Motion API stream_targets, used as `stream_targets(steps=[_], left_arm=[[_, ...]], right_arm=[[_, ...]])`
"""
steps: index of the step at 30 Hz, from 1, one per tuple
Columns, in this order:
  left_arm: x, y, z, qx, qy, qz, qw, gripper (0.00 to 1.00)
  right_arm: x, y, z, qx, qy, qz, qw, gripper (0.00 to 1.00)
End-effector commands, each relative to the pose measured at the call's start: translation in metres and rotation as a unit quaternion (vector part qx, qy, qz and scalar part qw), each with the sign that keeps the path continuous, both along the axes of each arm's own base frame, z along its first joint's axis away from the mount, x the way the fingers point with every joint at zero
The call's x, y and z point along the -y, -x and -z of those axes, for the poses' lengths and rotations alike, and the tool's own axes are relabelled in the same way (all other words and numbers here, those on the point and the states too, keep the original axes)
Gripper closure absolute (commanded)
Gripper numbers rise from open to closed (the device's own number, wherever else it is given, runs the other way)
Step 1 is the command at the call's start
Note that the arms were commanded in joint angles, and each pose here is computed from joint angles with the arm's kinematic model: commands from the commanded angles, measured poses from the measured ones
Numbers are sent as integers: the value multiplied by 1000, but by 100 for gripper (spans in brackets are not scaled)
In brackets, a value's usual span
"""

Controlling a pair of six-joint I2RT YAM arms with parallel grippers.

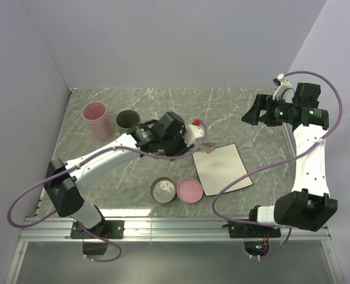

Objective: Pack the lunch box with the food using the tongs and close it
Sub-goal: Pick up the fake food from the plate, then place the fake food in the packing box.

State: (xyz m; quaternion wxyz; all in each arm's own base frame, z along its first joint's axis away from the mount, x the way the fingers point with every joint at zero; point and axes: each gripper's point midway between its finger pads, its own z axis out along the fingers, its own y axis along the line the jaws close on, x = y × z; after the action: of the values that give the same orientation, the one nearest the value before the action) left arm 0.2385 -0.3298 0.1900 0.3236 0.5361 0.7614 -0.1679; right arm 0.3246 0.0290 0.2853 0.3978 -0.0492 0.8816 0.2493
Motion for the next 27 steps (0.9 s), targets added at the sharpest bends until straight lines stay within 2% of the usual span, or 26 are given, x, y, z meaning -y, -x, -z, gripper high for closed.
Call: stream_targets(steps=[1, 7, 16, 22, 27], left_arm=[[-23, -20, -54, 11, 58, -39, 997, 66], [-95, -56, -91, 38, 81, -122, 989, 66], [-215, -78, -101, 30, 82, -239, 967, 67], [-267, -79, -96, 25, 74, -280, 957, 66], [-287, -77, -83, 22, 64, -296, 953, 66]], right_arm=[[1, -2, -15, 19, 0, -3, 1000, 0], [1, -2, -11, 14, -2, -5, 1000, 0], [0, -3, -9, 12, -4, -5, 1000, 0], [0, -2, -10, 14, -4, -5, 1000, 0], [0, -1, -12, 17, -2, -3, 1000, 0]])
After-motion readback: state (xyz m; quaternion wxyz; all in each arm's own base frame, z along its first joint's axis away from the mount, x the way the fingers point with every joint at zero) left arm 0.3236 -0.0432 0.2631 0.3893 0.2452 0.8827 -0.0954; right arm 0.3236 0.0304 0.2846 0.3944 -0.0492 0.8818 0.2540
